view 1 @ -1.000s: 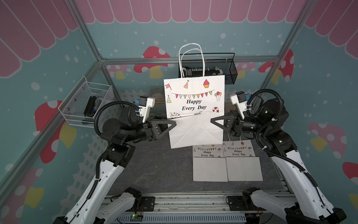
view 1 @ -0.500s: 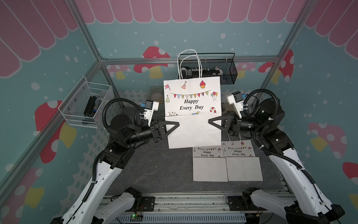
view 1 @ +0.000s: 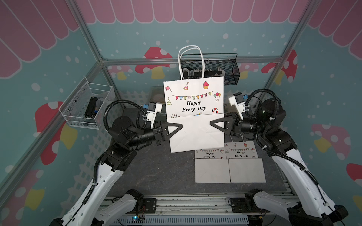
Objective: Put away the paper bag
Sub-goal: Press the paper bag.
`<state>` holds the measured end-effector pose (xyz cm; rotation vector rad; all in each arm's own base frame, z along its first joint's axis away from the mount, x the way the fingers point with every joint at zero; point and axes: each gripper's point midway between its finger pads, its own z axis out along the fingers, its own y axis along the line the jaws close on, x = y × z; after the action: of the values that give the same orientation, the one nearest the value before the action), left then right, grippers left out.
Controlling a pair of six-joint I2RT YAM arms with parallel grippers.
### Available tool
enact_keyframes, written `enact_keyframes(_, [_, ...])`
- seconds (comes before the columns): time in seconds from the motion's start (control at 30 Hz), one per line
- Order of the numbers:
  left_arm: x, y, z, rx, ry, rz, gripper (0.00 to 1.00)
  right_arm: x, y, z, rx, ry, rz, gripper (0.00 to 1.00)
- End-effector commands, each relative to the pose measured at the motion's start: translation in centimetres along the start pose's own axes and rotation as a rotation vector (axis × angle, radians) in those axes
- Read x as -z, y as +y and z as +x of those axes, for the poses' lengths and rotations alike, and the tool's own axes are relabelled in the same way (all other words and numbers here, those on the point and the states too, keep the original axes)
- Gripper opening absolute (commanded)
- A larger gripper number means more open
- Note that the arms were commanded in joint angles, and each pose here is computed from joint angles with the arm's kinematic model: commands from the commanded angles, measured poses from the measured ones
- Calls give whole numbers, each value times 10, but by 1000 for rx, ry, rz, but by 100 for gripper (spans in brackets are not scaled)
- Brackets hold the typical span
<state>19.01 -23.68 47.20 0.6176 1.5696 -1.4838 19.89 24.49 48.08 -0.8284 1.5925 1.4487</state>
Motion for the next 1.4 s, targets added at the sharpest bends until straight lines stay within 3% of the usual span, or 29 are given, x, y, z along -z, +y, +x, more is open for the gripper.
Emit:
enact_keyframes(0.0, [4,-14,-7,-37,-21,23,0,2,11,-11,58,-17,-3,34])
enact_keyframes(0.3, [3,-10,-6,-30,-18,14,0,-5,7,-28,72,-37,-17,34])
enact_keyframes(0.53, [3,-6,-11,-28,-37,-14,0,-10,-4,-28,41,-37,-7,9])
enact_keyframes(0.73, [1,-1,-14,-11,-42,-32,30,-8,-6,-17,23,-31,2,0])
enact_keyframes(0.9, [0,0,-18,-8,-53,-41,40,-7,-9,-6,2,-20,7,0])
enact_keyframes(1.07, [-1,8,-18,3,-64,-66,38,-7,-11,0,-17,-20,7,0])
enact_keyframes(1.37, [-4,26,-10,31,-57,-114,21,-13,-14,4,-39,-39,0,0])
